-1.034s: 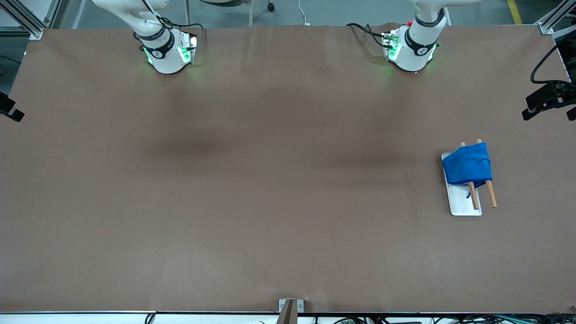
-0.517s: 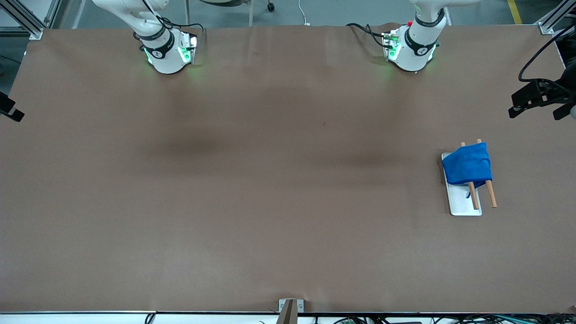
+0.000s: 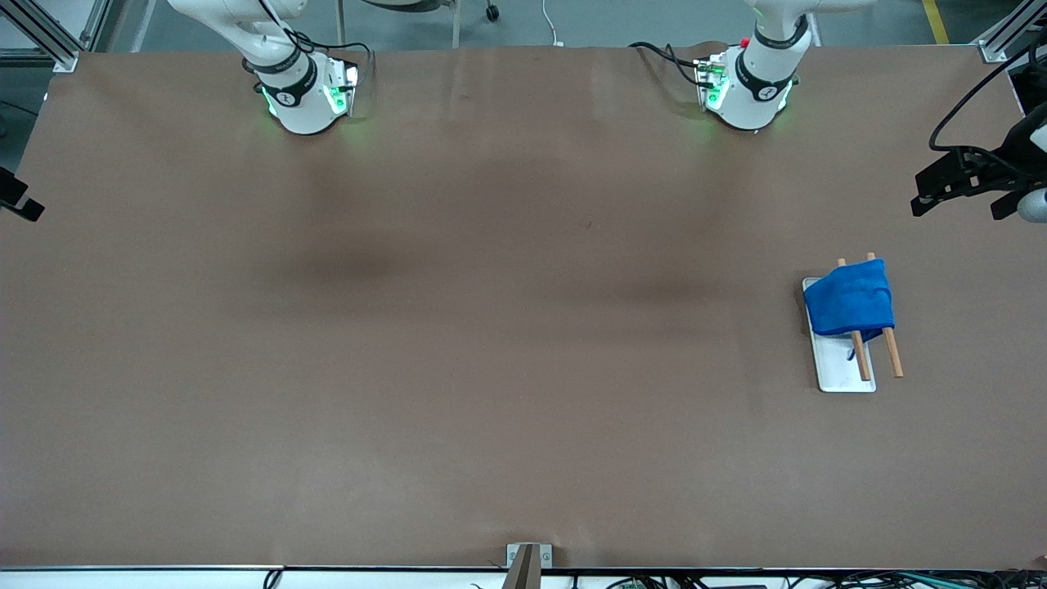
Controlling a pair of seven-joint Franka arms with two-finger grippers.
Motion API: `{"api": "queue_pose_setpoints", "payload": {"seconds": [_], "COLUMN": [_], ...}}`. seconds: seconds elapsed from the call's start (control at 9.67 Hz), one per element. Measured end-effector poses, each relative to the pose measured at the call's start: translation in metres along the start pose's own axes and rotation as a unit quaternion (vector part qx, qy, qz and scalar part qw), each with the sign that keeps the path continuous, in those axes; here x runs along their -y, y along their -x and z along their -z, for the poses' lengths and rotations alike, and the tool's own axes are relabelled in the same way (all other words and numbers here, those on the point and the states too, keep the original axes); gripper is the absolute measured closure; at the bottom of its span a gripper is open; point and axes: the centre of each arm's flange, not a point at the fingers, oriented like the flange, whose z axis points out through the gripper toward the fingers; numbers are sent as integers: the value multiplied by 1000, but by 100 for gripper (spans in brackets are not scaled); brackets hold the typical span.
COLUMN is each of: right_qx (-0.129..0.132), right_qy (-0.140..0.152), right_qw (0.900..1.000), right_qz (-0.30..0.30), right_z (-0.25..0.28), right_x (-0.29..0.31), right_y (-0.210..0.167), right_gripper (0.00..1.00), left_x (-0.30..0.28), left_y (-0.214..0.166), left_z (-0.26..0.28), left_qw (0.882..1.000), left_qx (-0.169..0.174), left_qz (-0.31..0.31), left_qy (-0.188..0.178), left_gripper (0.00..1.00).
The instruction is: Right arm passes towel to left arm to hang
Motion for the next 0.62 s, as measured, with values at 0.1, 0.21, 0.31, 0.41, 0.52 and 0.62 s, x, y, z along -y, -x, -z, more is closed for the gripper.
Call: {"api": "queue_pose_setpoints", "payload": {"seconds": [0.1, 0.21, 0.31, 0.41, 0.52, 0.62], "right_qx": [0, 0, 0, 0, 0, 0], "right_qy": [0, 0, 0, 0, 0, 0], "right_qw": [1000, 1000, 1000, 1000, 1000, 1000], "right_qz": [0, 0, 0, 0, 0, 0], "right_z": [0, 0, 0, 0, 0, 0], "right_x": [0, 0, 0, 0, 0, 0], "right_y": [0, 0, 0, 0, 0, 0], "right_gripper": [0, 0, 0, 0, 0, 0], "left_x": [5, 5, 4, 5, 5, 6], "left_y": [0, 0, 0, 0, 0, 0], "left_z": [-1, -1, -1, -1, -1, -1], "left_qw": [1000, 1000, 1000, 1000, 1000, 1000], "left_qx": [1, 1, 1, 1, 1, 2], "left_qz": [2, 1, -5, -10, -11, -10], "left_qy": [0, 0, 0, 0, 0, 0], "left_gripper": [0, 0, 0, 0, 0, 0]}}
